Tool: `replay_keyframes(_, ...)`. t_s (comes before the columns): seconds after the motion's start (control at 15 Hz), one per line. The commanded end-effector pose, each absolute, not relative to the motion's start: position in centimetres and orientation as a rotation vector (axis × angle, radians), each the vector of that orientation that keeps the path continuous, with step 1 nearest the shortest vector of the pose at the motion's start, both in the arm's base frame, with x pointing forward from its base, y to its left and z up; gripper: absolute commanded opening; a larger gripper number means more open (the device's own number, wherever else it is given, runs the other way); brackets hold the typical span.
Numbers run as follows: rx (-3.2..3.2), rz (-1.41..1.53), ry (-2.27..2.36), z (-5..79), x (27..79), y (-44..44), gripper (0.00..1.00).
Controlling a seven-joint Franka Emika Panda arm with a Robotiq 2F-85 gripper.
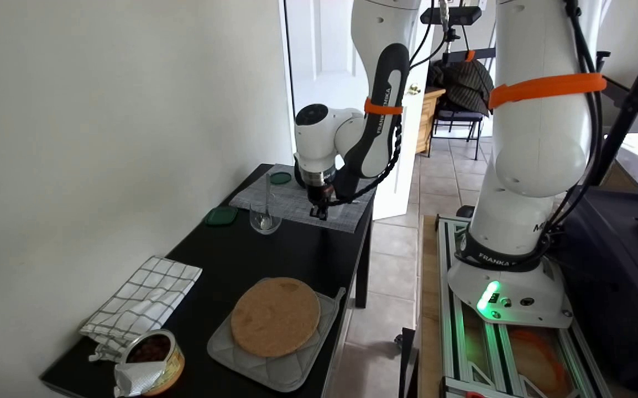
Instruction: Move the plastic container to the right
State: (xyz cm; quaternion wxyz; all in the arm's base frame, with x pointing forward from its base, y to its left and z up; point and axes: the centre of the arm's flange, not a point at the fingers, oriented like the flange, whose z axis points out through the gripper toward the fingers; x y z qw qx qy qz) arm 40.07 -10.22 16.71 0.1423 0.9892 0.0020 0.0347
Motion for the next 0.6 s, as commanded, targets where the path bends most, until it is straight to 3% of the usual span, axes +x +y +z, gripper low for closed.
replay_keyframes(0.0,2.882,0.066,-0.087,13.2,40.9,-11.3,0.02)
replay_keyframes(0.2,2.888,0.119,-0.149,14.5,41.8,-12.8,0.02)
replay_keyframes(0.27,2.896,0.134,-0.184,15.1,41.9,-13.3,0.32)
replay_keyframes(0.33,2.897,0.148,-0.218,15.6,41.9,-13.7,0.33)
replay_keyframes(0.53,2.907,0.149,-0.309,17.0,41.5,-14.5,0.54)
